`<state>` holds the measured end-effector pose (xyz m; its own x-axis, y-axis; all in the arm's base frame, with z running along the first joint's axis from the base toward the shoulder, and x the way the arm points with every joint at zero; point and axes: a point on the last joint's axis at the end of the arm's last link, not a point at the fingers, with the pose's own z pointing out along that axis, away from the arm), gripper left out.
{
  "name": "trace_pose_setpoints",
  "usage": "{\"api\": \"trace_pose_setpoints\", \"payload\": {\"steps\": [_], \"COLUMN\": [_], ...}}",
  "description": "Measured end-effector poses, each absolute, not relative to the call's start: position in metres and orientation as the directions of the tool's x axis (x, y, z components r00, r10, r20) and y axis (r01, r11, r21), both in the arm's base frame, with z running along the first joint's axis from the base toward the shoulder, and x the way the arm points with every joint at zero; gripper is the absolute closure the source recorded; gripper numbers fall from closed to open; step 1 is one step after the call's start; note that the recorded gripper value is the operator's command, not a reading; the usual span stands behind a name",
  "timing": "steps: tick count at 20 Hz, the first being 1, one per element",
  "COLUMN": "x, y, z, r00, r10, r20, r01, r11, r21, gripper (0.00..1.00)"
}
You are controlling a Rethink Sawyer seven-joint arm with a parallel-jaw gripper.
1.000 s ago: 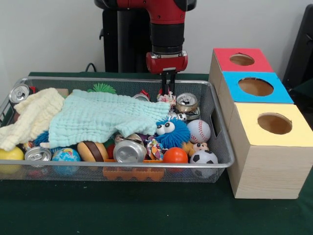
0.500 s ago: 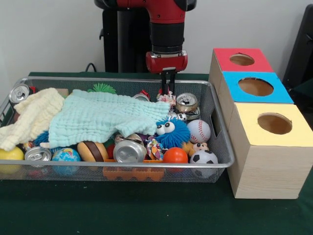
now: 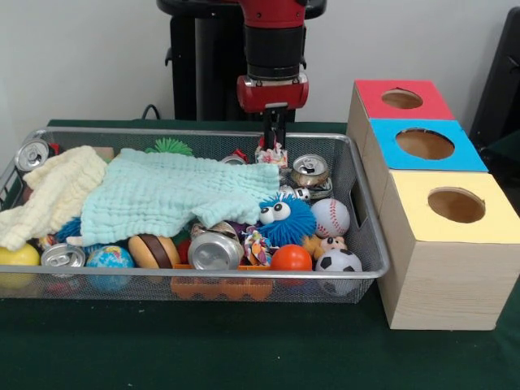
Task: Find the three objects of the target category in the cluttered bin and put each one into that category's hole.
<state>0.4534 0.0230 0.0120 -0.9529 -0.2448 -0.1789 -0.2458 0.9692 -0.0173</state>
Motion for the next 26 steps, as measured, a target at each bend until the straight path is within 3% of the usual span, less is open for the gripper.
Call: {"api": "trace_pose_setpoints", "payload": {"steps": [18, 26], "x": [0.494, 0.498], "y": [0.04, 0.058], "z": [0.049, 0.07], "r00": [-0.961, -0.976], "r10": [-0.207, -0.189], "r20": [-0.184, -0.106], "r01": [-0.218, -0.196], "r11": [0.975, 0.979], "r21": [0.041, 0.055], "gripper": [1.0, 1.0]}}
